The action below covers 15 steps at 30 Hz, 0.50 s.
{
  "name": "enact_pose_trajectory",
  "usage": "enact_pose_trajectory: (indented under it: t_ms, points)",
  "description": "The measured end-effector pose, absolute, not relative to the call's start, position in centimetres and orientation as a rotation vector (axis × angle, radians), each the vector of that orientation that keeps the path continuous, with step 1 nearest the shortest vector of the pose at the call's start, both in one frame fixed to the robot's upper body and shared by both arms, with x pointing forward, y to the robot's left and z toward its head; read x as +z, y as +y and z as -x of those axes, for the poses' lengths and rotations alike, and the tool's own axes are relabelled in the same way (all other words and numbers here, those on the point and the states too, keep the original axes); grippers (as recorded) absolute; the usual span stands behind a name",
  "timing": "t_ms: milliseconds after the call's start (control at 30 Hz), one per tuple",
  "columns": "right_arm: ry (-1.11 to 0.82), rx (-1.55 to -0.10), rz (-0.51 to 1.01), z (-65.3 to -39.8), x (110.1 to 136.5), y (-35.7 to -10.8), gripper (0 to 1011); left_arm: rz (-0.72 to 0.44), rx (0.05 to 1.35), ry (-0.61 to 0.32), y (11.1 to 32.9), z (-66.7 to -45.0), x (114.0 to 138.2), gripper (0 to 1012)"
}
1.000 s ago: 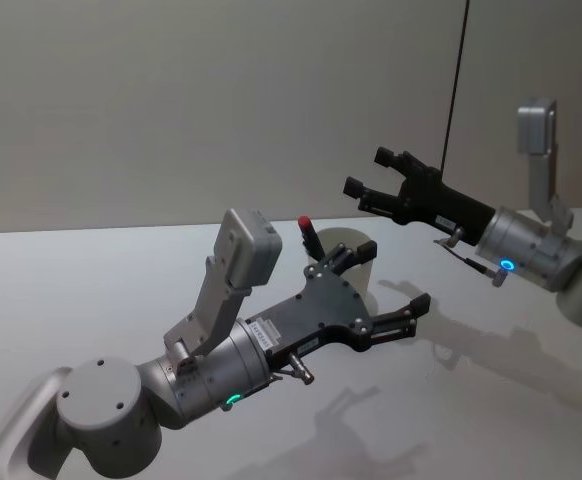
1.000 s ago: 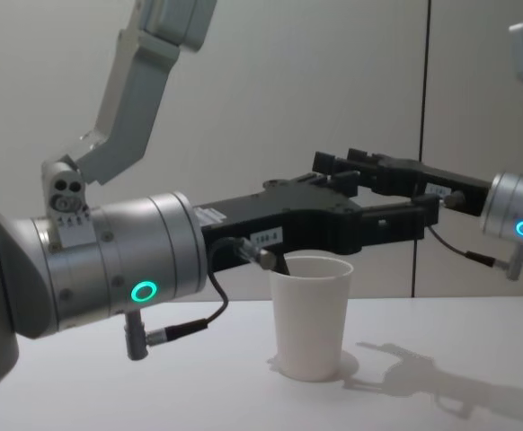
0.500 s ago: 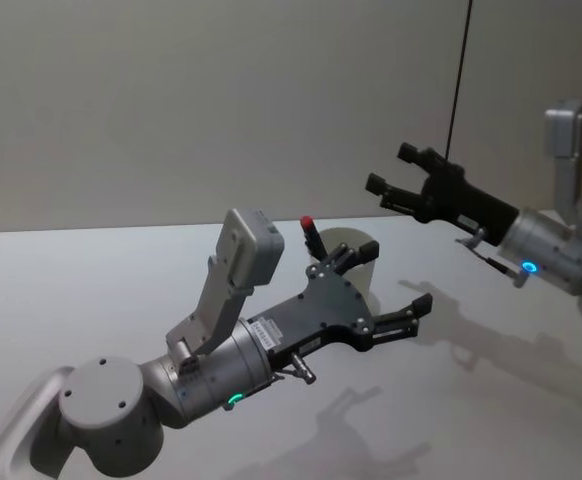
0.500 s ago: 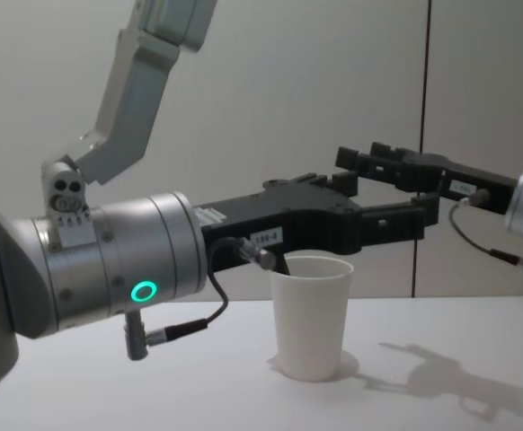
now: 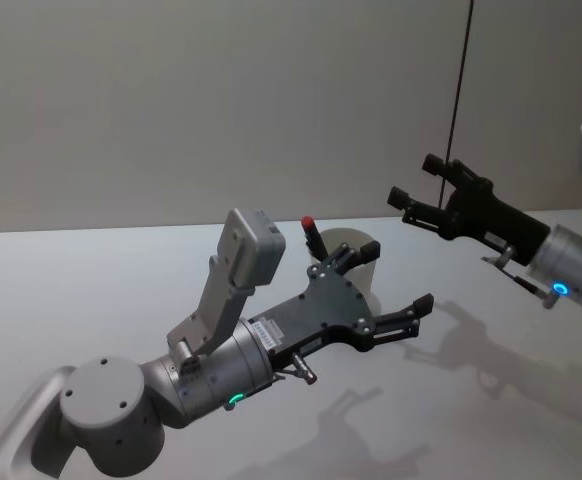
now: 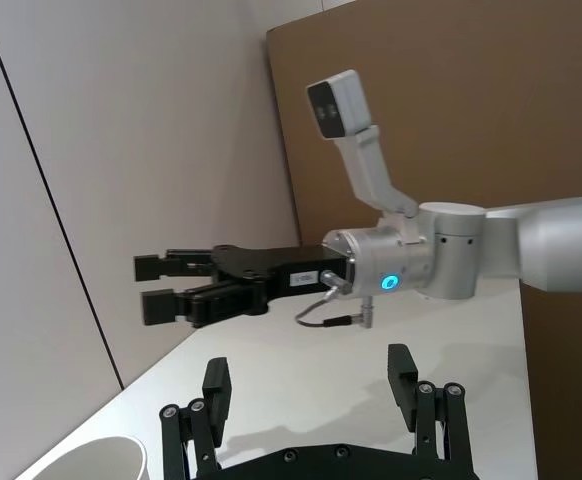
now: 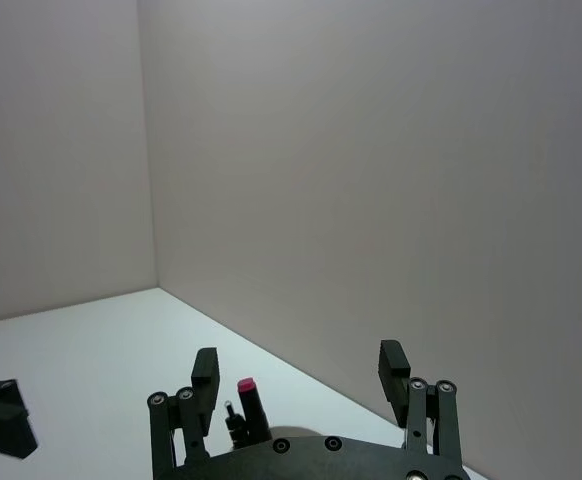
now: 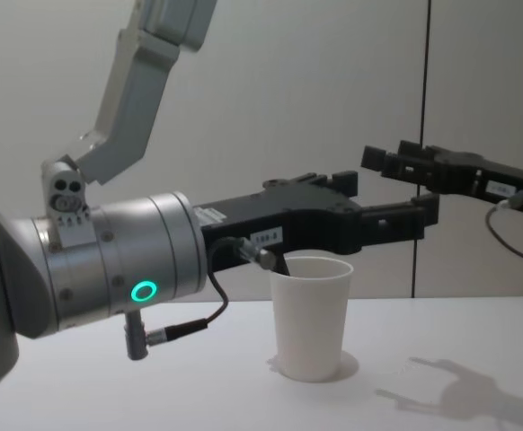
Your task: Place the pen into the pen holder.
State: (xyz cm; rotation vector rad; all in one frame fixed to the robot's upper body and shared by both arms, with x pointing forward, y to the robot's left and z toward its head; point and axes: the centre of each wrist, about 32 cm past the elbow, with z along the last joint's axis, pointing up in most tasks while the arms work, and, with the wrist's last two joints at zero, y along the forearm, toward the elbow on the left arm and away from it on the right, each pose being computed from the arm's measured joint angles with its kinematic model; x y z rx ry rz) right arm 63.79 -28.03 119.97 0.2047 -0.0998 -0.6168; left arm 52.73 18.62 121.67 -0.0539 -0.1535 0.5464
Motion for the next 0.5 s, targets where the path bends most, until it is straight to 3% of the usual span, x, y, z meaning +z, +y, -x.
enact_pose_trajectory:
  t_ms: [500]
  points:
    - [-0.106, -0.673, -0.182, -59.8, 120.0, -29.2, 1002, 0.054, 0.547, -0.154, 18.6, -52.7, 121.7, 1000]
